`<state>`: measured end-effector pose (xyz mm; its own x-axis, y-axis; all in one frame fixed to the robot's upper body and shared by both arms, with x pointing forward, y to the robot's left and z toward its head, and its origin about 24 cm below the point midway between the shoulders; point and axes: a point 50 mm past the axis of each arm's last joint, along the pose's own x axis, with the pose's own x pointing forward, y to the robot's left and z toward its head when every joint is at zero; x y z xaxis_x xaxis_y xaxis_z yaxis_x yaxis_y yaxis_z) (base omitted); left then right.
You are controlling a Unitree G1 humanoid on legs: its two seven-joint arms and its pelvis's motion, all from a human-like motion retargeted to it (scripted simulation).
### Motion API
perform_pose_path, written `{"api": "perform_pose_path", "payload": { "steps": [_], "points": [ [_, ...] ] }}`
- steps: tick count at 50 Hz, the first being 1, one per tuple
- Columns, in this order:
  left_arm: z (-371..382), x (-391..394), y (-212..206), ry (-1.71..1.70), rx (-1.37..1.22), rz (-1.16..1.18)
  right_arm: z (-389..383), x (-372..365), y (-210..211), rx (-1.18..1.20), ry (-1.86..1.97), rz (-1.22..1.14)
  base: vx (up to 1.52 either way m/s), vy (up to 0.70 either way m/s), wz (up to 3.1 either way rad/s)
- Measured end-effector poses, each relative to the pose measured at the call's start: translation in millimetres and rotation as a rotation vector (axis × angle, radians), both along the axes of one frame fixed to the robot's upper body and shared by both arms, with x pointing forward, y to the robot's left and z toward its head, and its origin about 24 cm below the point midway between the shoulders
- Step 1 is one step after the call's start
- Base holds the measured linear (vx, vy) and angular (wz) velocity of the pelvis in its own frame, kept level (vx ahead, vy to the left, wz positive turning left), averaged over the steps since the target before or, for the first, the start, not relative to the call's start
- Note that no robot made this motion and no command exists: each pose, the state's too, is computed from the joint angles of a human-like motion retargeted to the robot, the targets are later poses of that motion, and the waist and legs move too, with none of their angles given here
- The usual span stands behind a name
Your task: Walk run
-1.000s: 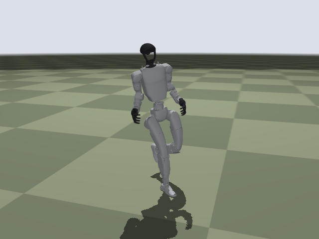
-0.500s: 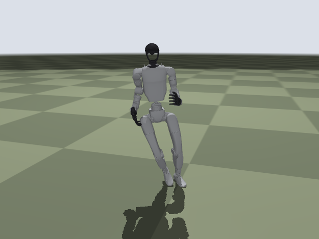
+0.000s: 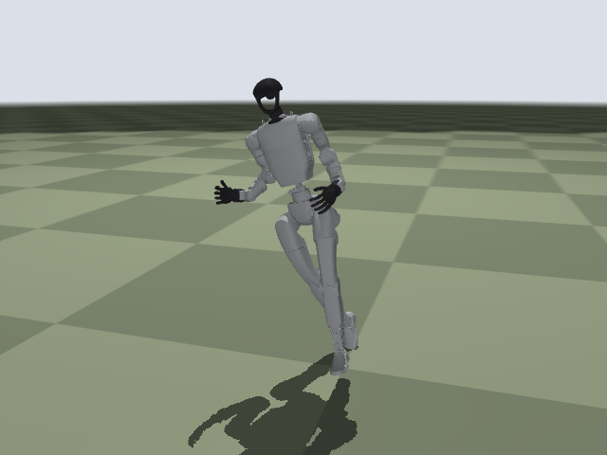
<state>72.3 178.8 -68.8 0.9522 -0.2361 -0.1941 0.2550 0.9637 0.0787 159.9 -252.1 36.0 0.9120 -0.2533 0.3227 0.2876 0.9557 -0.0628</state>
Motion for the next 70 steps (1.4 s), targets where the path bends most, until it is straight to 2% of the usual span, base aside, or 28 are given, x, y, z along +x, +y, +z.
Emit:
{"api": "perform_pose_path", "payload": {
  "steps": [3,7,13,20,27,29,32,37,42,47,52,56,60,64,70],
  "points": [
    [8,12,8,-0.060,0.014,0.043,-17,-1,13,-0.060,0.146,0.109,1.86,-0.18,-2.06],
    [32,48,17,-0.200,0.090,-0.039,-39,-3,37,-0.091,0.268,0.214,1.74,-0.09,-0.66],
    [64,114,-13,-0.413,0.018,-0.194,-92,-60,59,0.105,0.524,0.288,1.63,-0.16,-1.06],
    [102,145,-47,-0.568,-0.184,-0.223,-103,-99,42,0.083,0.645,0.194,1.17,-0.24,-0.80],
    [126,159,-49,-0.644,-0.133,-0.335,-74,-49,32,0.013,0.423,0.099,1.24,0.30,-1.52],
    [115,153,-46,-0.602,-0.087,-0.369,-63,-33,35,0.001,0.354,0.082,1.89,-0.01,-1.39],
    [62,114,-41,-0.365,-0.041,-0.402,-65,-19,29,0.081,0.323,0.040,1.62,-0.71,-1.01],
    [10,57,-31,-0.097,-0.152,-0.148,-40,30,49,0.159,0.141,0.187,1.09,-0.38,-2.26],
    [-6,14,-15,0.022,-0.131,0.054,-19,42,57,0.048,0.065,0.299,1.23,-0.32,-3.10],
    [-11,0,-14,0.071,-0.103,0.089,-31,27,60,-0.066,0.190,0.355,1.33,-0.20,-1.90],
    [-8,33,-20,0.025,-0.114,-0.023,-66,-5,60,-0.048,0.378,0.324,1.35,0.01,-0.10],
    [8,82,-26,-0.080,-0.131,-0.084,-104,-27,78,0.153,0.538,0.312,0.97,-0.18,-1.36],
    [41,126,-31,-0.264,-0.140,-0.081,-124,-61,71,0.283,0.623,0.208,0.77,-0.10,0.01],
    [85,161,-36,-0.442,-0.144,-0.171,-124,-77,55,0.266,0.627,0.102,0.78,-0.13,-0.25],
    [154,200,-14,-0.685,-0.017,-0.330,-113,-68,52,0.241,0.549,0.026,0.81,-0.28,-0.42]
  ]
}}
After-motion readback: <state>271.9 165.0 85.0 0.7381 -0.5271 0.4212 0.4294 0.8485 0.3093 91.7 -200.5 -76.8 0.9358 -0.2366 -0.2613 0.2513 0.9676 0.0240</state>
